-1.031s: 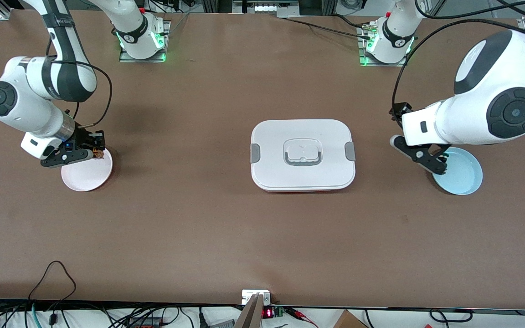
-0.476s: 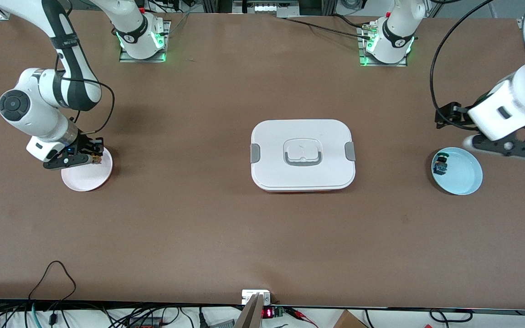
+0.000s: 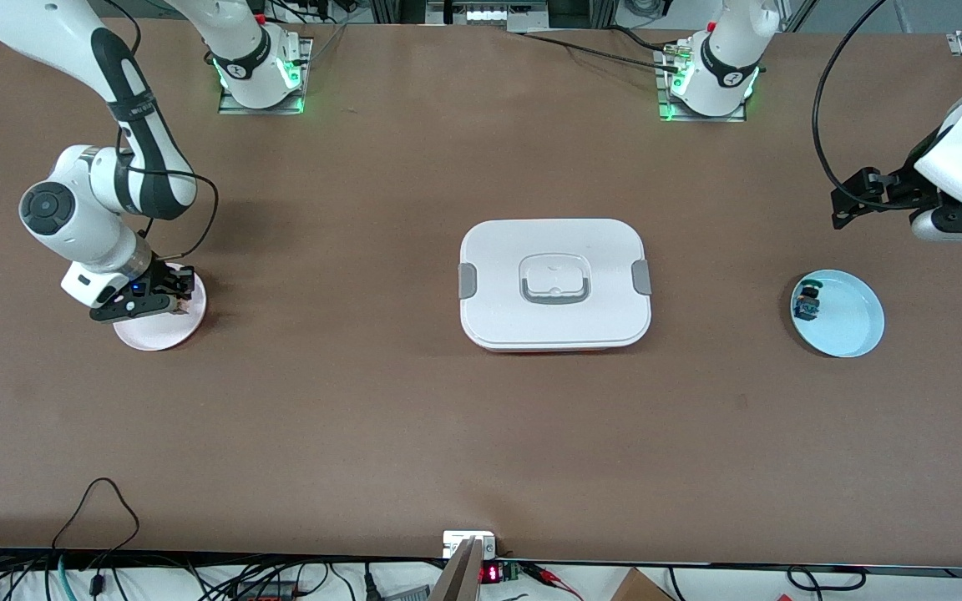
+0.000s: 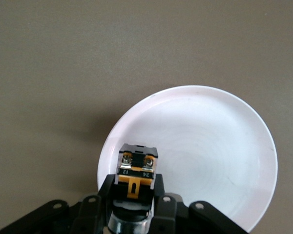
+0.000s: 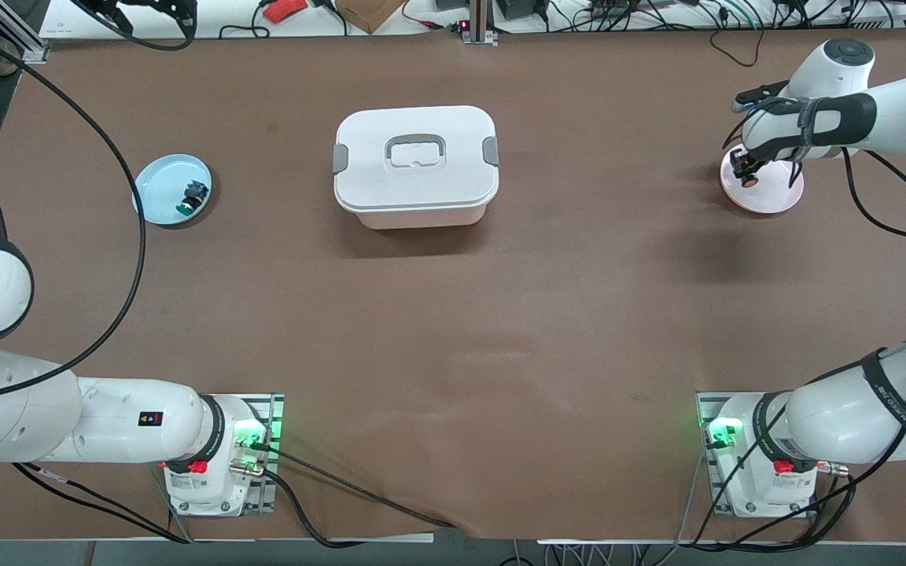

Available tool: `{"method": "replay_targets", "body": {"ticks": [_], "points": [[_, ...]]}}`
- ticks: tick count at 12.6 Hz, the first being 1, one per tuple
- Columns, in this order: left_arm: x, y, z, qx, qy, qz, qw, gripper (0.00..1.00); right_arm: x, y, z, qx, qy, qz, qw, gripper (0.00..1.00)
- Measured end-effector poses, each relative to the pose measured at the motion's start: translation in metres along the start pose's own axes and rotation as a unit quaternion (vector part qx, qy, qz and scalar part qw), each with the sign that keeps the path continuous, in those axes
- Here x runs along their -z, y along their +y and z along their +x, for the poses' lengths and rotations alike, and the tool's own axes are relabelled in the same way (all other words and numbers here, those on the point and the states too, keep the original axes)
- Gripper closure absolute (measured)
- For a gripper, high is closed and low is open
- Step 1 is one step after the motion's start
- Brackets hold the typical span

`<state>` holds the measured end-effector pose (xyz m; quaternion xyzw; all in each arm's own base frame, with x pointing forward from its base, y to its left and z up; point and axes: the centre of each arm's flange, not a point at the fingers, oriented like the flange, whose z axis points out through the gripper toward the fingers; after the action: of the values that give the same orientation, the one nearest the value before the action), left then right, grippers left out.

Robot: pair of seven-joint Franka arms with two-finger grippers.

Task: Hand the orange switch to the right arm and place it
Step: 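Lower the switch onto the pink plate while the left gripper withdraws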

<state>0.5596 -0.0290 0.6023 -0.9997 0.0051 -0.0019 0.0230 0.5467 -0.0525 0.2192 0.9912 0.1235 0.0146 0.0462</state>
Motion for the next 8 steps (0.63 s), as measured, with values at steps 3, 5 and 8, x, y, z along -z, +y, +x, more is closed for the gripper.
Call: {"method": "replay_targets", "body": {"ticks": [3, 5, 8], "points": [[-0.005, 0.001, -0.001, -0.001, -0.009, 0.0, 1.0, 0.0, -0.018, 0.002, -0.002, -0.001, 0.0, -0.003, 1.0, 0.65], [-0.007, 0.0, -0.001, 0.0, -0.012, 0.001, 1.0, 0.0, -0.022, 0.004, -0.004, -0.003, -0.001, -0.003, 1.0, 0.65], [-0.007, -0.001, -0.001, 0.001, -0.014, 0.0, 1.0, 0.0, -0.019, 0.005, -0.002, -0.003, 0.001, -0.004, 1.0, 0.37]]}}
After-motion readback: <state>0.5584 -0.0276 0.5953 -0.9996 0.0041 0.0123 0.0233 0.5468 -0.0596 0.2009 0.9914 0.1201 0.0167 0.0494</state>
